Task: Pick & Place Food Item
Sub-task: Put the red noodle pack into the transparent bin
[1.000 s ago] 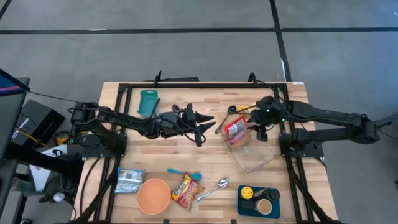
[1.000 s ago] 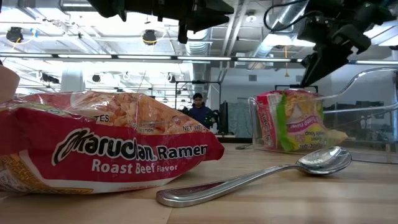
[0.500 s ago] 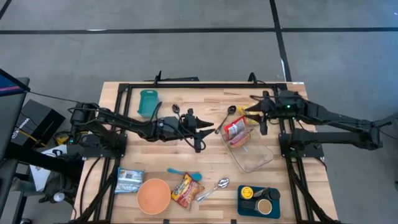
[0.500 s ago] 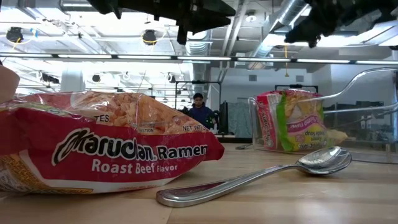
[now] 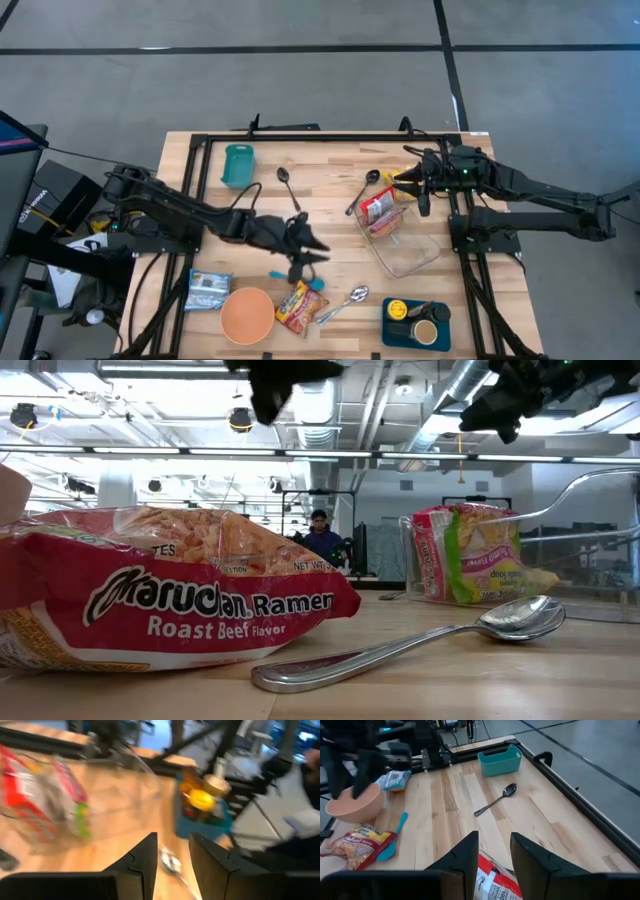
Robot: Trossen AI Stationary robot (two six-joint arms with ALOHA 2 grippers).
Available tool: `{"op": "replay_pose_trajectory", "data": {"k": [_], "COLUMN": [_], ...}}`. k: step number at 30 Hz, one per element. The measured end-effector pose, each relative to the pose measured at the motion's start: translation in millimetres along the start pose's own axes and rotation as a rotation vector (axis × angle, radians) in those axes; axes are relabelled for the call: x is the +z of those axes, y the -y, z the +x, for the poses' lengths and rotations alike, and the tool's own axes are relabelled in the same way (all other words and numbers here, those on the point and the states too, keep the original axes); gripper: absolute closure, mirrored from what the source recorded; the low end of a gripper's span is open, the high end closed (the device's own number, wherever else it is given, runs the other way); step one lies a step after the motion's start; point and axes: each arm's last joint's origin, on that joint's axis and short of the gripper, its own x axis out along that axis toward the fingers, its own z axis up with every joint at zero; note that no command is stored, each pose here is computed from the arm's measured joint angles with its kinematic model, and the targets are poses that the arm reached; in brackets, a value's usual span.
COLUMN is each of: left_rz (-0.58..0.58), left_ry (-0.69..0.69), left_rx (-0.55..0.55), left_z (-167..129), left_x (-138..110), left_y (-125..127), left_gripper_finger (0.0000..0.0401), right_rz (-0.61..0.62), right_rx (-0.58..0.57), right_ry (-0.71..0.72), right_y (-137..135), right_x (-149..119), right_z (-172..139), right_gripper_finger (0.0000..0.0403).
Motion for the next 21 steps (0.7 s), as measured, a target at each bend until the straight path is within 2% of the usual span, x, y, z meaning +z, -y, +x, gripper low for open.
{"op": "replay_pose_trajectory", "data": {"k": [11,21], "left_rz": [0.063,0.072], "left_ry": [0.022,-0.011], "left_rx": [-0.243,-0.334], "left_z": [-42,-47], "left_x": [0,-17], "left_y": [68,99], "left_gripper_finger": [0.0293,0.0293], "right_rz": [0.001,0.001], "right_rx": [0.0,0.0], "right_ry": [0.0,0.0], "right_y": [0,0], "right_x": [0,0], "right_z": [0,0], "right_gripper_finger": [0.0295,0.0295]}}
